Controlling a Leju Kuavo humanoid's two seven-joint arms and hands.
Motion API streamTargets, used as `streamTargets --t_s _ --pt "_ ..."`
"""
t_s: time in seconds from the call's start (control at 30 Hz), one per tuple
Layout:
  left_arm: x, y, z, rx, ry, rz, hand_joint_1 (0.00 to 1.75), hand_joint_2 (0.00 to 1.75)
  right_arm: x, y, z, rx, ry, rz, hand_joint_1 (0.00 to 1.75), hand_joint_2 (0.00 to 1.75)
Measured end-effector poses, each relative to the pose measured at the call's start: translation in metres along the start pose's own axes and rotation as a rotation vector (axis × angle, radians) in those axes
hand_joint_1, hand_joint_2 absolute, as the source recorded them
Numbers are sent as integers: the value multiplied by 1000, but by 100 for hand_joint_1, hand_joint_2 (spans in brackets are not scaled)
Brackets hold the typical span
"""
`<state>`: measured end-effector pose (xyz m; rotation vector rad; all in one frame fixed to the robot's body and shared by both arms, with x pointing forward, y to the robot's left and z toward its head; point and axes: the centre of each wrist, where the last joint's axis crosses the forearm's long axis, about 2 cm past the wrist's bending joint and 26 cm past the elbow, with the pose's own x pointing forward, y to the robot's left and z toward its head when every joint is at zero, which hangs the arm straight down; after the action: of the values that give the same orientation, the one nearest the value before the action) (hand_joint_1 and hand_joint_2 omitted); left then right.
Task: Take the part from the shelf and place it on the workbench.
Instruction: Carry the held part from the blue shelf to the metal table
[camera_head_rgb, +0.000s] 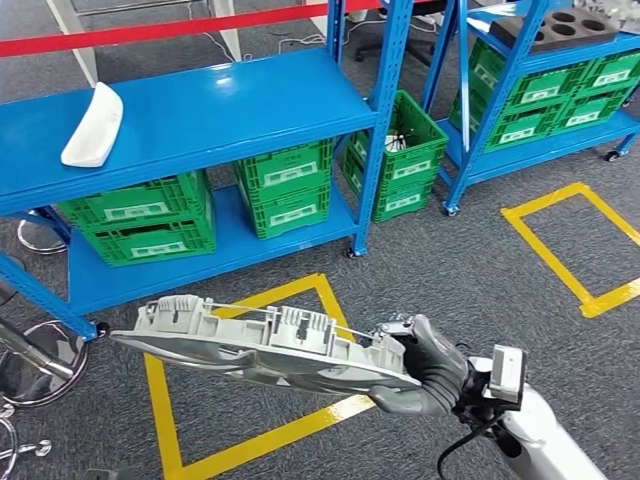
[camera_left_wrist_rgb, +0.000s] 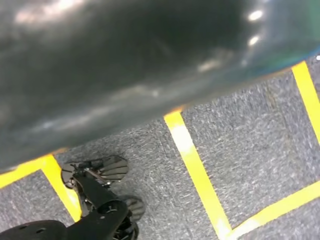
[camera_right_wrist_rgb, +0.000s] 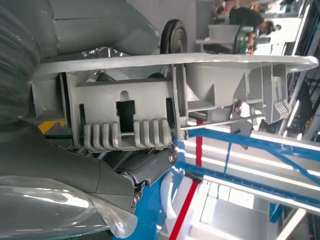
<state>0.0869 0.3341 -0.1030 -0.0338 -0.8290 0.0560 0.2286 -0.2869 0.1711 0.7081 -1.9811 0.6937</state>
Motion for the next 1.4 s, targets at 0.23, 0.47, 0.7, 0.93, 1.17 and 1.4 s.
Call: streamTargets --t_s 0.23,0.47,0.7,0.93,1.17,1.4 --pt "-3 -1 2 -13 9 -7 0 0 0 5 7 -19 14 0 175 175" --pt "-5 -3 3 -17 20 -14 0 0 7 11 18 -57 20 9 175 175" --pt "-9 -2 6 -9 32 -19 0 0 7 14 22 -67 28 9 175 175" --pt "-4 6 4 21 3 1 0 0 8 8 18 -41 10 9 175 175" --pt "-7 20 8 69 -14 19 0 0 4 -8 12 -36 -38 -16 175 175" --pt "-6 30 10 89 18 -9 0 0 3 -12 22 -74 -46 -4 175 175"
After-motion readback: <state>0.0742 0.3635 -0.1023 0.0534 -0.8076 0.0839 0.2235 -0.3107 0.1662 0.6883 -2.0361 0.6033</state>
